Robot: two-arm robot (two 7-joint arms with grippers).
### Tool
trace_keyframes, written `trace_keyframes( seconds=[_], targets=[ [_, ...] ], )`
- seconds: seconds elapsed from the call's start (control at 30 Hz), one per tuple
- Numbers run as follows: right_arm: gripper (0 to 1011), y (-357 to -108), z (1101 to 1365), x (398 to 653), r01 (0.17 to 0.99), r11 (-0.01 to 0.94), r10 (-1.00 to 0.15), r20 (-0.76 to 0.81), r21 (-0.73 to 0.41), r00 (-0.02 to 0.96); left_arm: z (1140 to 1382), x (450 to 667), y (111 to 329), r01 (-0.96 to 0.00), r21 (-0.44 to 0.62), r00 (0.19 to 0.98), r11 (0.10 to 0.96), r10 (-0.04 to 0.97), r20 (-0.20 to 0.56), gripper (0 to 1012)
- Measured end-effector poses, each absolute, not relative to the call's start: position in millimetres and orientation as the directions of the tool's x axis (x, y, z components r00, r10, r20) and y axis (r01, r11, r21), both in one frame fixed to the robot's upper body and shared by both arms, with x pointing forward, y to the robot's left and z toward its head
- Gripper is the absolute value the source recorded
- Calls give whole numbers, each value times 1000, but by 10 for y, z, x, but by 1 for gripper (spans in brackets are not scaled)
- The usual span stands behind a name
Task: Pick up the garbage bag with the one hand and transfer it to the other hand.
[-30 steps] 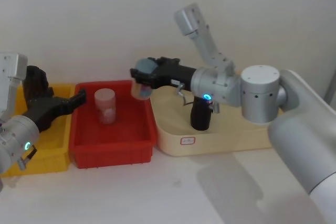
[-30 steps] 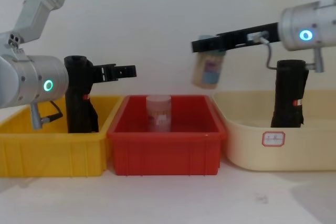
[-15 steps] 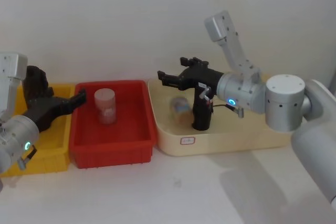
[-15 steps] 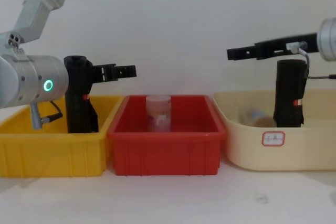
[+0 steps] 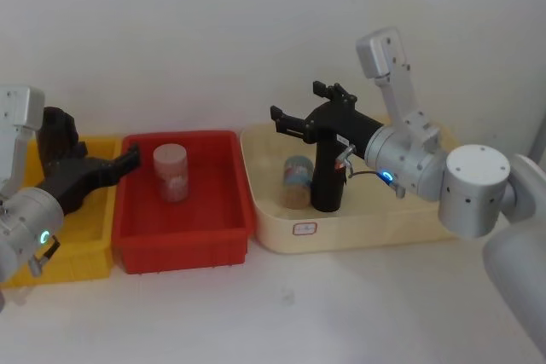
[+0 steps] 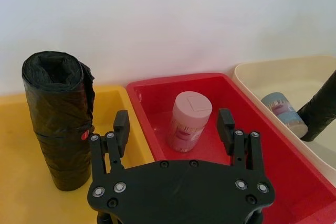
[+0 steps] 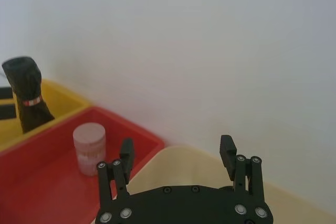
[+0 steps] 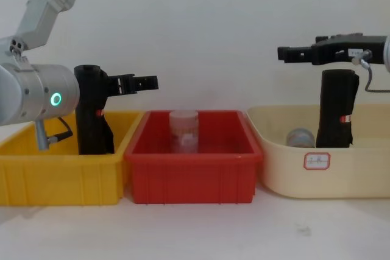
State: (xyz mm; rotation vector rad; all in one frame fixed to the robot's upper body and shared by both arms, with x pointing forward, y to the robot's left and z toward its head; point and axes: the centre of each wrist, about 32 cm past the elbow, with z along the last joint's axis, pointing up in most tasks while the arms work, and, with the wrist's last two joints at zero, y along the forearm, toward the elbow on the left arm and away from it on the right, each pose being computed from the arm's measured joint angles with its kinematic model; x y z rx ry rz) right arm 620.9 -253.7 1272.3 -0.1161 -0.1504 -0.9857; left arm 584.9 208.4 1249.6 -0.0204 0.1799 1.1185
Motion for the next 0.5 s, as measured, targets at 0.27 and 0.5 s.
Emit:
trace_keyframes(
  seconds=[0.27,0.5],
  targets=[
    [1001,-2385,12590,5977,826,558,-820,201,72,536,12497,5849,2085,-896,74,424,438,893,-154,1001],
    [1001,-2148,12439,5704,799,589,-803,198,120,562,12496,5849,2084,-896,74,424,438,893,-154,1002]
  ],
)
